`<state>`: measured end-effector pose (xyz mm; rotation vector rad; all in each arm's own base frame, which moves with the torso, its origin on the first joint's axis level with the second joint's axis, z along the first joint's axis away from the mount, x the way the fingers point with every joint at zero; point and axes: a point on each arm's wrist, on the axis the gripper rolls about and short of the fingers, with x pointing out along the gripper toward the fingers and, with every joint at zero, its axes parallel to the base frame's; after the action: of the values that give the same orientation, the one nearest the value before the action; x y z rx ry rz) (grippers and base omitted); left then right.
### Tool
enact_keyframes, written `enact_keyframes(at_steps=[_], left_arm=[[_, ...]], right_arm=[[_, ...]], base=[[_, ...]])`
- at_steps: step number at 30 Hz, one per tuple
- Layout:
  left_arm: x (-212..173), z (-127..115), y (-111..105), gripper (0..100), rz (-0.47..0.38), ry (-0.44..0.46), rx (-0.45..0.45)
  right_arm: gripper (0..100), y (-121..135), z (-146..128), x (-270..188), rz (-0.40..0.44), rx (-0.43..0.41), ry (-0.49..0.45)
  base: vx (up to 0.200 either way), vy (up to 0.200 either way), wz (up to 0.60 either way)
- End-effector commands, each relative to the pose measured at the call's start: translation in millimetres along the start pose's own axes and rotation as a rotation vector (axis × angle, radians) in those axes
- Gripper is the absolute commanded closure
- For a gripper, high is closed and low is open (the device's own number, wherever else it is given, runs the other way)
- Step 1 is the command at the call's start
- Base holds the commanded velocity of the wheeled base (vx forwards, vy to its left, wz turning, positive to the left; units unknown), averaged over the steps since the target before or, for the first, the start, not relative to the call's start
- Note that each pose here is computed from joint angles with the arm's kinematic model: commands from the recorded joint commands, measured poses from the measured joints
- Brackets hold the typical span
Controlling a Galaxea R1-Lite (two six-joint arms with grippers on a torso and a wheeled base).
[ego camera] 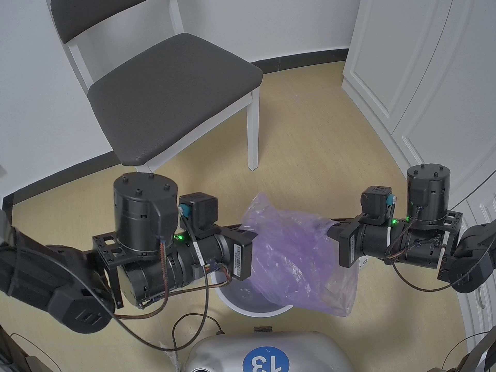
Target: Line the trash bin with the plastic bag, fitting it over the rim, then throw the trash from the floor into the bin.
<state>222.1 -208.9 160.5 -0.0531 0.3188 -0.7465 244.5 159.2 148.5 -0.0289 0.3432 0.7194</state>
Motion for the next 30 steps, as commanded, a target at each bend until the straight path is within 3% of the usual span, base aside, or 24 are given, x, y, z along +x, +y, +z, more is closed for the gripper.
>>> enact_keyframes(at_steps=[1,6,12,18,22,30], left_arm=[[30.1,-27.1,21.3,100,0.015,0.061,-0.022],[46.2,-41.0,25.3,100,0.011,0.079,-0.033],[62.5,-53.7,39.9,100,0.011,0.038,-0.056],[48.9,-45.8,60.1,100,0.061,-0.01,-0.071],[23.4,-47.0,74.1,100,0.025,0.012,-0.092],[-0.2,-64.2,76.3,100,-0.003,0.086,-0.117]], right_arm=[[100,-24.5,-22.7,13.3,-0.023,0.035,0.044],[100,-35.7,-26.7,18.8,-0.037,0.044,0.032],[100,-36.1,-28.9,20.2,-0.039,0.045,0.039],[100,-45.3,-26.6,12.8,-0.076,0.041,0.042],[100,-54.6,-23.4,-3.0,-0.117,0.008,0.111],[100,-56.1,-34.7,-15.0,-0.12,-0.111,0.234]], base=[[0.0,0.0,0.0],[0.0,0.0,0.0],[0.0,0.0,0.0],[0.0,0.0,0.0],[0.0,0.0,0.0],[0.0,0.0,0.0]])
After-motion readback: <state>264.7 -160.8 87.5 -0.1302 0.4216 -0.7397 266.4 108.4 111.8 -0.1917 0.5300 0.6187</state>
